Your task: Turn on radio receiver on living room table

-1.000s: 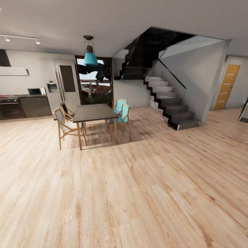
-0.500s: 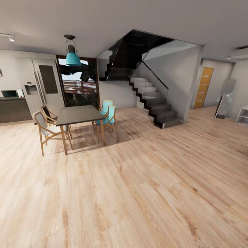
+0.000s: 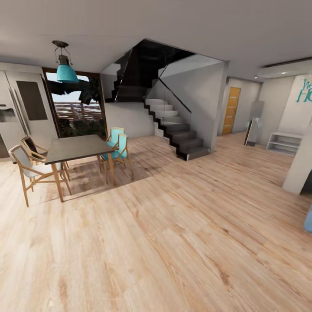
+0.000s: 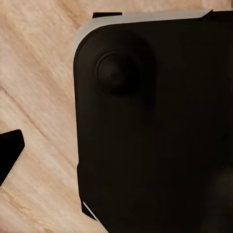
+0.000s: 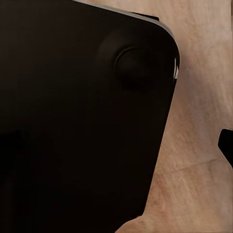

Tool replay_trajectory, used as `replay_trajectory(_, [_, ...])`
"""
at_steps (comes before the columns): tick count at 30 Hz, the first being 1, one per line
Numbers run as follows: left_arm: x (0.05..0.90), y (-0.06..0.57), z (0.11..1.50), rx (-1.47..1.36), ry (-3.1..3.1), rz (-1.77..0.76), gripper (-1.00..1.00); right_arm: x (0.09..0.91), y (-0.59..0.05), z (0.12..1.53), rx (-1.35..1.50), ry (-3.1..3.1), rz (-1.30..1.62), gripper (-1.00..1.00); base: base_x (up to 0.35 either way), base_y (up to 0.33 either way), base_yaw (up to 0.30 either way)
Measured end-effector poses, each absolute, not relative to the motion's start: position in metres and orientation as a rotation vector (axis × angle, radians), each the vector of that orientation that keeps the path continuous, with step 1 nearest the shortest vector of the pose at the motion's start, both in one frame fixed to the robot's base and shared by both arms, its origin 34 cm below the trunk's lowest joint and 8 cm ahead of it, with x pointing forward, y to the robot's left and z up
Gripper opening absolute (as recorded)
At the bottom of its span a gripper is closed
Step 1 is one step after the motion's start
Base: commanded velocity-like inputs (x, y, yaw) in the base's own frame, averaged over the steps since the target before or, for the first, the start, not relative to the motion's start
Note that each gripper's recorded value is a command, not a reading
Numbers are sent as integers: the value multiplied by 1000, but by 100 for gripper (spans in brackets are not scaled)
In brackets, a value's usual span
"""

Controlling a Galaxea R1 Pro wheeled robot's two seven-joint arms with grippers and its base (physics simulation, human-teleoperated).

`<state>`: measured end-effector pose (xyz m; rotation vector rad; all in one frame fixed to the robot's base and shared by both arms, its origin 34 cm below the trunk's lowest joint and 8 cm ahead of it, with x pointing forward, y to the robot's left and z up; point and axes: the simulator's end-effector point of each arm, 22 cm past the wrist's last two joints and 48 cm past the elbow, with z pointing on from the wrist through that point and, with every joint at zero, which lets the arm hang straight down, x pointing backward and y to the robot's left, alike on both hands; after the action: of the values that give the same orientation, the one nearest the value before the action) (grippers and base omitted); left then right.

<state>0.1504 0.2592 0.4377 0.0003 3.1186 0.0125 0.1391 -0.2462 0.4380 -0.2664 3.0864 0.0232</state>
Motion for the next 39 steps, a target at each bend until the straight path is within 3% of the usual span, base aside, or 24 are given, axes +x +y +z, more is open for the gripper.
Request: replay_trajectory(39, [157,259,438,0,3103,12,100,146,-250,438,-256,3070,15,100,0,0,-276])
